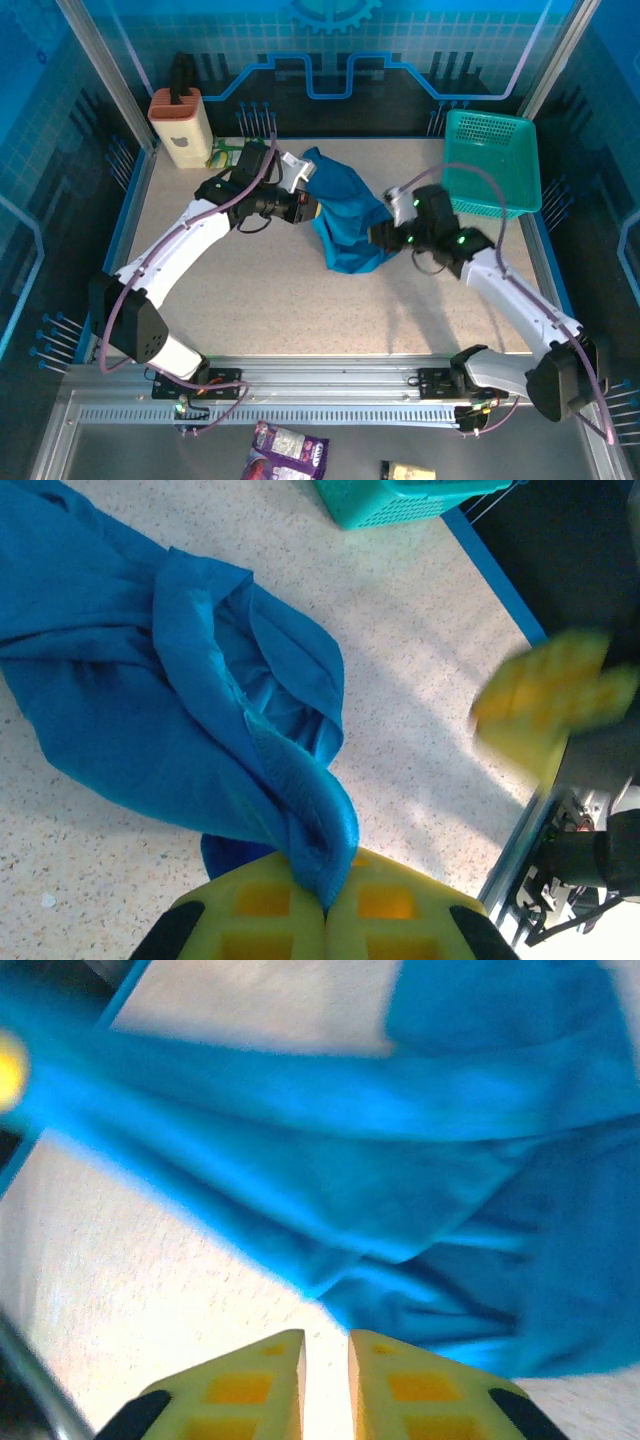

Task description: Fold the inside-out t-shirt

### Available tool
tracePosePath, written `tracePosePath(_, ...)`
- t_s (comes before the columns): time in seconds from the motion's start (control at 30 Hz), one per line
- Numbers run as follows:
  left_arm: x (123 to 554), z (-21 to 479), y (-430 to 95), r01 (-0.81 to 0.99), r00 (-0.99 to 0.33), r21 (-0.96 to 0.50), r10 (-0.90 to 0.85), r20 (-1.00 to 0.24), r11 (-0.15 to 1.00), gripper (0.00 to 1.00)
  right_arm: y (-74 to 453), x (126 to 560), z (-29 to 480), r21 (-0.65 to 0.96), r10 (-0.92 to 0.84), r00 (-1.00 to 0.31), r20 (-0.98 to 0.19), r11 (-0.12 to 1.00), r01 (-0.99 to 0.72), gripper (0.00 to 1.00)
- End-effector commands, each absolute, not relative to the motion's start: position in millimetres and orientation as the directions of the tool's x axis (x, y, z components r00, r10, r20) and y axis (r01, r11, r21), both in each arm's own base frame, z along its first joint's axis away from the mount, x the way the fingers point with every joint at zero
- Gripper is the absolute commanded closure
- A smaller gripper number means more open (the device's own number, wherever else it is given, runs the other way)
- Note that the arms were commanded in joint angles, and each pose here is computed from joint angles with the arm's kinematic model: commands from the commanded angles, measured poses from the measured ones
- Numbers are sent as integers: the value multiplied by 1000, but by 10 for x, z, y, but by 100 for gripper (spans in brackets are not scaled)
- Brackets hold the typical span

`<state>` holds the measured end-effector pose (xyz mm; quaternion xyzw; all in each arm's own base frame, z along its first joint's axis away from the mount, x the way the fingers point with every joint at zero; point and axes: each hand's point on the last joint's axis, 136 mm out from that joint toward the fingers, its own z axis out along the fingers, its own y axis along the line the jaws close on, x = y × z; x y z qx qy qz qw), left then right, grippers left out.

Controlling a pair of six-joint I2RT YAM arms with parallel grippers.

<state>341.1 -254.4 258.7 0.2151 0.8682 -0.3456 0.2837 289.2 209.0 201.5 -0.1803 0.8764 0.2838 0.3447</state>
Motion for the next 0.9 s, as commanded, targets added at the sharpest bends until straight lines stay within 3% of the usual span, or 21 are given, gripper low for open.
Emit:
tracePosePath(0.0, 3347, 2803, -2567, 589, -743, -503, 179, -645, 632, 100, 2377, 2928, 1801, 258, -194, -555, -809, 731, -632, 88)
tracePosePath(0.23, 3177, 2920, -2494, 601, -737, -493, 198, -646, 629, 100, 2709, 3268, 1331, 340, -153, -630, -761, 734, -588, 91)
tracePosePath(0.5, 2833, 2871, -2318, 582, -755, -497, 199, -625, 644, 100, 2861, 4190, 1131, 451, 115, -641, -759, 803, -389, 88)
tracePosePath(0.7, 2463, 2450, -2015, 470, -829, -493, 175, -531, 732, 100, 2511, 4754, 1167, 462, 269, -553, -789, 852, -245, 89)
tracePosePath(0.87, 2240, 1918, -1716, 291, -899, -478, 66, -433, 829, 100, 2127, 4925, 1377, 442, 320, -465, -826, 878, -181, 90)
